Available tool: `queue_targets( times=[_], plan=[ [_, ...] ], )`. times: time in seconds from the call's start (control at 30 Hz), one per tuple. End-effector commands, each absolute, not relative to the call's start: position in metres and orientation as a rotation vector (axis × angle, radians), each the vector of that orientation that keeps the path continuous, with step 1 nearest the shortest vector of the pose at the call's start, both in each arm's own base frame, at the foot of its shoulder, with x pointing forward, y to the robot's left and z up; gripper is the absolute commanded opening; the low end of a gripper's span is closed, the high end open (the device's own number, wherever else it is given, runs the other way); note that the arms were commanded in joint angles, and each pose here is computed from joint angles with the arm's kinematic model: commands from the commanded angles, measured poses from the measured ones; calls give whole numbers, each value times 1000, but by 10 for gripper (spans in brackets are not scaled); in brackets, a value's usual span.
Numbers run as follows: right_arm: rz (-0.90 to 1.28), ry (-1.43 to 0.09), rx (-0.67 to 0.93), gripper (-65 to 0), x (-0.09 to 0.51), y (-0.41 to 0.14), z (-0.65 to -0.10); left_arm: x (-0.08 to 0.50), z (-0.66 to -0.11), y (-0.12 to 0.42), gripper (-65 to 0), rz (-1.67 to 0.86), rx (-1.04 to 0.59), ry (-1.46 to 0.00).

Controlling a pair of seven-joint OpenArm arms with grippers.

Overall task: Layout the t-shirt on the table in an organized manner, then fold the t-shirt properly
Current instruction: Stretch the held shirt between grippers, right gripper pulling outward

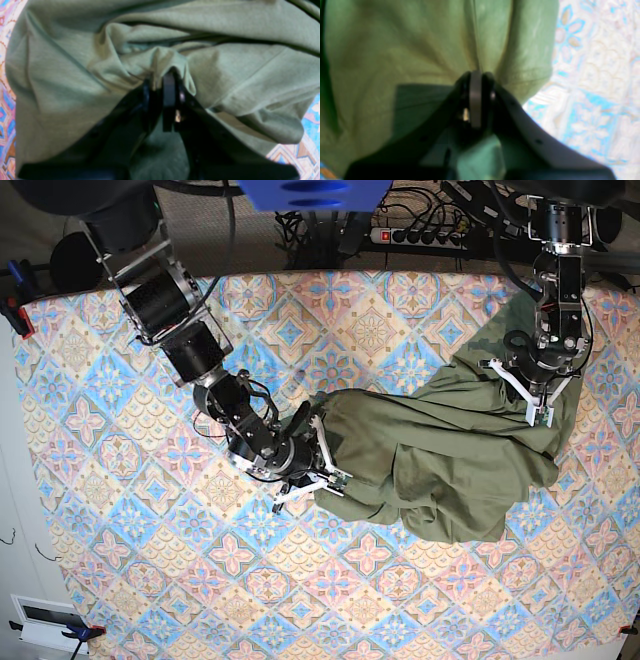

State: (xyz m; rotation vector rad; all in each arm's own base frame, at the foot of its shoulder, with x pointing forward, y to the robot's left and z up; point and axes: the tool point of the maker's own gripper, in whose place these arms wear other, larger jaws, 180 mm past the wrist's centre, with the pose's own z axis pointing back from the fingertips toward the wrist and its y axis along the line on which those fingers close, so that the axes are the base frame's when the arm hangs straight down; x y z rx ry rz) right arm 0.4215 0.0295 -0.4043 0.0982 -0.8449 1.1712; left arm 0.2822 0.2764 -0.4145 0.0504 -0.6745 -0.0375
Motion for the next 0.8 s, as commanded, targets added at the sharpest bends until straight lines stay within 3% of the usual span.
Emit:
queue_targets(
  times=[0.0,0.33,0.77],
  plan=[
    [1170,-942,47,-636,447,26,-365,284,-409,277,-590,-47,47,-680],
    [1158,-1104,-63,-639,441,21,-282,286,-405,277,-591,-49,43,-736],
    [1093,-1136,-139,-639,457,-38,-245,296,-313,241,-587,-153,27,-1023]
  ],
)
